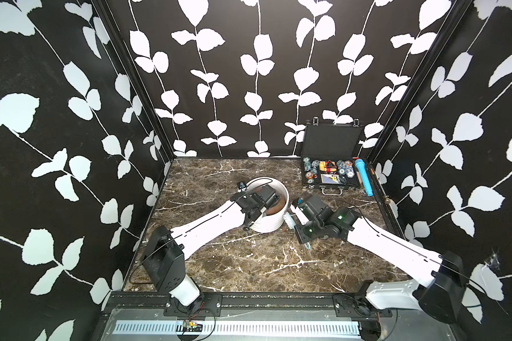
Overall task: Scrub the dried mud off the ceramic pot
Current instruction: Brush off the soil from the pot.
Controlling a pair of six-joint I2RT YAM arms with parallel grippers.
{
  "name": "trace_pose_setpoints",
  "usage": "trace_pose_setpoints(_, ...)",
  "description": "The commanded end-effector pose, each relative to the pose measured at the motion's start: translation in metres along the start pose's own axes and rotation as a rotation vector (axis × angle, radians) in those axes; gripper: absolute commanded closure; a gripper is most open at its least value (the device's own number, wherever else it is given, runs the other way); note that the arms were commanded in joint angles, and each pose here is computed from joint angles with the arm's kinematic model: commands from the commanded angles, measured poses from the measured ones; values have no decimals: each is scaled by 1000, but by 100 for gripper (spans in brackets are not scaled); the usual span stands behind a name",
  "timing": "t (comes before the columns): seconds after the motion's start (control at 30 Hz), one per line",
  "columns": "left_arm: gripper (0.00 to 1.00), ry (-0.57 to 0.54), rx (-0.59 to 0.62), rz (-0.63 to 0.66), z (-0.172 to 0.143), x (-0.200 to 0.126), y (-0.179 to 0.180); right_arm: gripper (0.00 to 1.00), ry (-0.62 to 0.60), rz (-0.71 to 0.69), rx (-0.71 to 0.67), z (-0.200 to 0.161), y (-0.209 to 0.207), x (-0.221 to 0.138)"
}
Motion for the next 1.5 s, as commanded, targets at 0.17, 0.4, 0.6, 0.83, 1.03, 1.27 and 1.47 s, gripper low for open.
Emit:
trace_pose_setpoints(0.17, 75, 62, 109, 33, -19, 14, 14, 100, -75, -44, 43, 32, -12, 7)
trace_pose_setpoints(0.4, 85, 48, 148, 48, -11, 15, 17, 100, -94, -83, 64, 52, -31, 12)
trace_pose_setpoints(0.6, 89, 55, 160, 49, -10, 18, 16, 100, -72, -138, 82, 61, -59, 22)
trace_pose_setpoints(0.83, 95, 53, 158, 66, -9, 20, 16, 100, 54, -243, 59, 15, -88, 20)
trace_pose_setpoints(1.03, 100, 57, 154, 62, -10, 22, 14, 100, 15, -85, 82, 9, -61, 1)
trace_pose_setpoints(1.27, 100, 49, 136, 53, -7, 19, 13, 100, 49, 3, 119, -16, -25, 13)
trace_pose_setpoints(1.47, 100, 52, 125, 37, -6, 19, 9, 100, 17, 22, 246, -25, -13, 34)
Point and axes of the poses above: each gripper's point midway between its finger pads, its own x axis out along the fingers, its own y axis along the line the jaws close on, z = x × y, the point moved 2 cm from there along -x, back along the fingers, and after that the axes turned 10 degrees about x, right-handed, at the moved point
